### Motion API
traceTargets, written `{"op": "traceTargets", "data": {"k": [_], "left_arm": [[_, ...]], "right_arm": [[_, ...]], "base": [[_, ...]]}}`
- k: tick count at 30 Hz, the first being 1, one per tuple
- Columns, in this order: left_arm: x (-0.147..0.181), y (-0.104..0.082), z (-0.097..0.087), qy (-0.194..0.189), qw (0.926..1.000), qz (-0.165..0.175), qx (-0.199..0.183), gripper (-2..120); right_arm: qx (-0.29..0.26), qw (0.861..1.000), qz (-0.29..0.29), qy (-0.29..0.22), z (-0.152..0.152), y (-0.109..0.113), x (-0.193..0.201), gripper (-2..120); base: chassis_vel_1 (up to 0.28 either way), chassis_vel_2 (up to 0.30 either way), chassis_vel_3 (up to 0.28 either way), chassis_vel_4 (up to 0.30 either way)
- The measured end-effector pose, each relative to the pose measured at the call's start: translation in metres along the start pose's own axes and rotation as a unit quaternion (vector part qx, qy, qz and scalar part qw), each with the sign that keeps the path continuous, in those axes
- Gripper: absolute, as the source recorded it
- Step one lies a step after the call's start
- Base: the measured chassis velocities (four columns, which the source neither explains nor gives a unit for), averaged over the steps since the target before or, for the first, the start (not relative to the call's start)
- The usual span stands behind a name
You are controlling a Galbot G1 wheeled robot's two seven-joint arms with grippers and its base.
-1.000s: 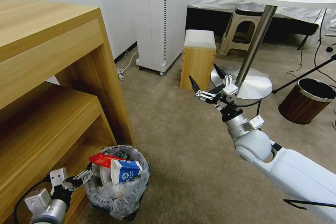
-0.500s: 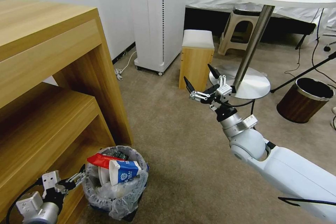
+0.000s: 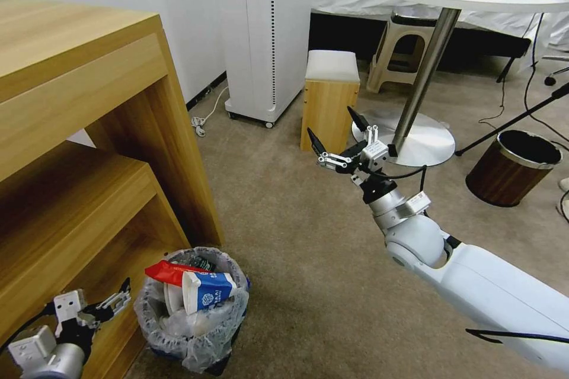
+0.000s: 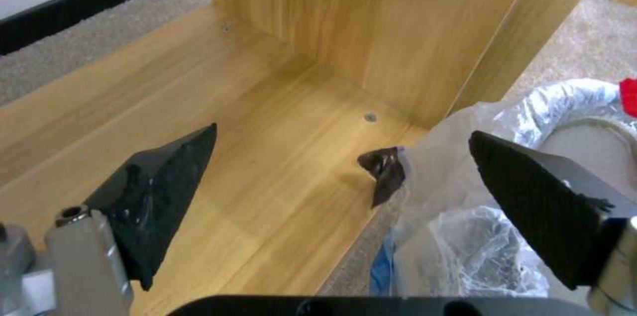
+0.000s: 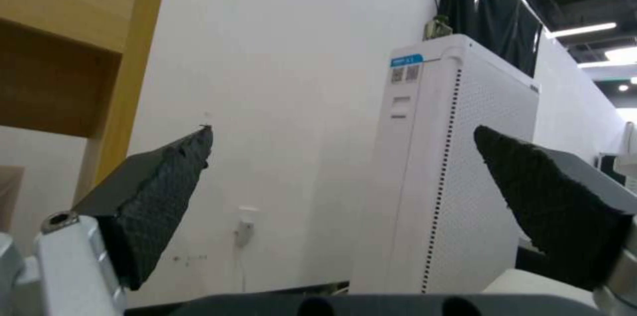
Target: Pick up the trash bin and place the garbage on the floor into it.
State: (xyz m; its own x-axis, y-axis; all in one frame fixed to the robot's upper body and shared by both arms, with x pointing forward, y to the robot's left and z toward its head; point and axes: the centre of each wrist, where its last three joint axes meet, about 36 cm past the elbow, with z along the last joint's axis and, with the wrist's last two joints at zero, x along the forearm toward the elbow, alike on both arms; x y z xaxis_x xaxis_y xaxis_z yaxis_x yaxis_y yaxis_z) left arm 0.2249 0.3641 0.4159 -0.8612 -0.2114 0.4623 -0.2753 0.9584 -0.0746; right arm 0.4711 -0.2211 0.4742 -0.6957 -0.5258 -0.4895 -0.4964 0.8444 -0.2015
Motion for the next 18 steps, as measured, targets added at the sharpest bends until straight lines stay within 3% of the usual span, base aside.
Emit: {"op": "traceTargets", "data": {"k": [7, 18], "left_arm": [[0.0, -0.004, 0.002, 0.001, 1.0, 0.0, 0.002, 100], [0.02, -0.026, 0.002, 0.006, 0.9998, 0.021, 0.002, 100]], "right_arm": [[0.001, 1.0, -0.003, 0.002, 0.001, 0.0, 0.003, 100], [0.001, 1.0, -0.005, 0.003, 0.005, 0.003, 0.003, 100]], "base": [[0.0, 0.0, 0.0, 0.0], [0.0, 0.0, 0.0, 0.0]]}}
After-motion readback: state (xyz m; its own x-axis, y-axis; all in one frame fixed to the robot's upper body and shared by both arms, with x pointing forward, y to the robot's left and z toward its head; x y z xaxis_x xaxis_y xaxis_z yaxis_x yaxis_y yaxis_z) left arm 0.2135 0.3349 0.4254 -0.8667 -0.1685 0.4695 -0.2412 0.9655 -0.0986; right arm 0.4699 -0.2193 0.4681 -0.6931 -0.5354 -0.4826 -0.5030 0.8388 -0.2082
